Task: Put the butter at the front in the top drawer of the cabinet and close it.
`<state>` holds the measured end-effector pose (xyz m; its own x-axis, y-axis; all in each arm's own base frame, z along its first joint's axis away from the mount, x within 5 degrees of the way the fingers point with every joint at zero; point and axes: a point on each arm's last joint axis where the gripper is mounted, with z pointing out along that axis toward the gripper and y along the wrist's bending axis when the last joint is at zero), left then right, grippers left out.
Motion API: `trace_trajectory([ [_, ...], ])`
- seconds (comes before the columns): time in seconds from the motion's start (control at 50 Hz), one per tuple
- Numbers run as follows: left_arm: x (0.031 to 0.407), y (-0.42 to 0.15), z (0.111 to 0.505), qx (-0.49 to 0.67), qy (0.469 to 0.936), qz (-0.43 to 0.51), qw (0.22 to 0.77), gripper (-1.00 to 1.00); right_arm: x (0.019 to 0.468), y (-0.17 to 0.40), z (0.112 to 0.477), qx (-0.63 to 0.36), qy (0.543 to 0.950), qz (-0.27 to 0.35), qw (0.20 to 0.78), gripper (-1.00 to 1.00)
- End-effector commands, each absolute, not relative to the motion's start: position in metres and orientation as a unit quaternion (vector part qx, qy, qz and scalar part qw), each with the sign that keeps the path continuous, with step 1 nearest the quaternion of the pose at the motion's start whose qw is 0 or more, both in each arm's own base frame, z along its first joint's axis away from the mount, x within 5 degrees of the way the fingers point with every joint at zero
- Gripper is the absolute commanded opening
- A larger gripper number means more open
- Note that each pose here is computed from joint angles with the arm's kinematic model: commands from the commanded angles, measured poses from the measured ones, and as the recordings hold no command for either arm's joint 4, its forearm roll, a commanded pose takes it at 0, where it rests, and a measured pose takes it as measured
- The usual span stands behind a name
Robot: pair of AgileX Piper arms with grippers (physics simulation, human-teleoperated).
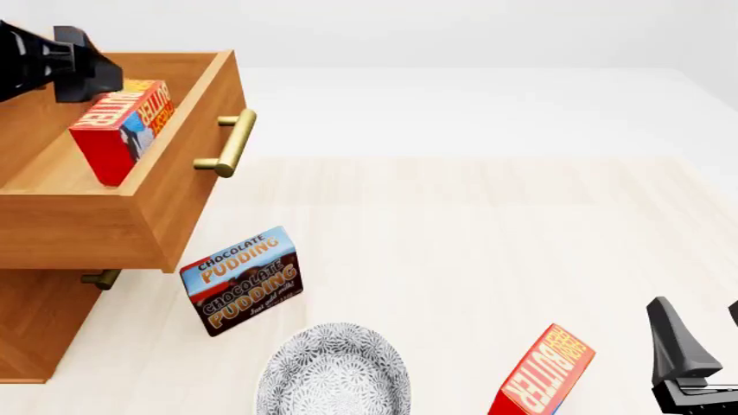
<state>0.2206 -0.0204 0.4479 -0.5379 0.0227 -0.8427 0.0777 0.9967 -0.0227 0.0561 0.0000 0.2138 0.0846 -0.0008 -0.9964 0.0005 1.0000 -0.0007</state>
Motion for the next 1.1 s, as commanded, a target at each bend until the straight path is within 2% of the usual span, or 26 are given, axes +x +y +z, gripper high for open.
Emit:
trace_trajectory([
  [0.02,0.215,-0.031,0.467,0.071,0.864,-0.030,0.497,1.00,0.056,0.000,0.214,0.000,0.676,0.000,0.737,1.00],
  [0.4,0.227,-0.062,0.473,0.129,0.843,-0.061,0.518,1.00,0.056,0.000,0.214,0.000,0.676,0.000,0.737,1.00],
  [0.76,0.270,-0.122,0.464,0.187,0.830,-0.107,0.515,1.00,0.056,0.000,0.214,0.000,0.676,0.000,0.737,1.00],
  [1.1,0.307,-0.185,0.435,0.209,0.830,-0.150,0.494,1.00,0.056,0.000,0.214,0.000,0.676,0.000,0.737,1.00],
])
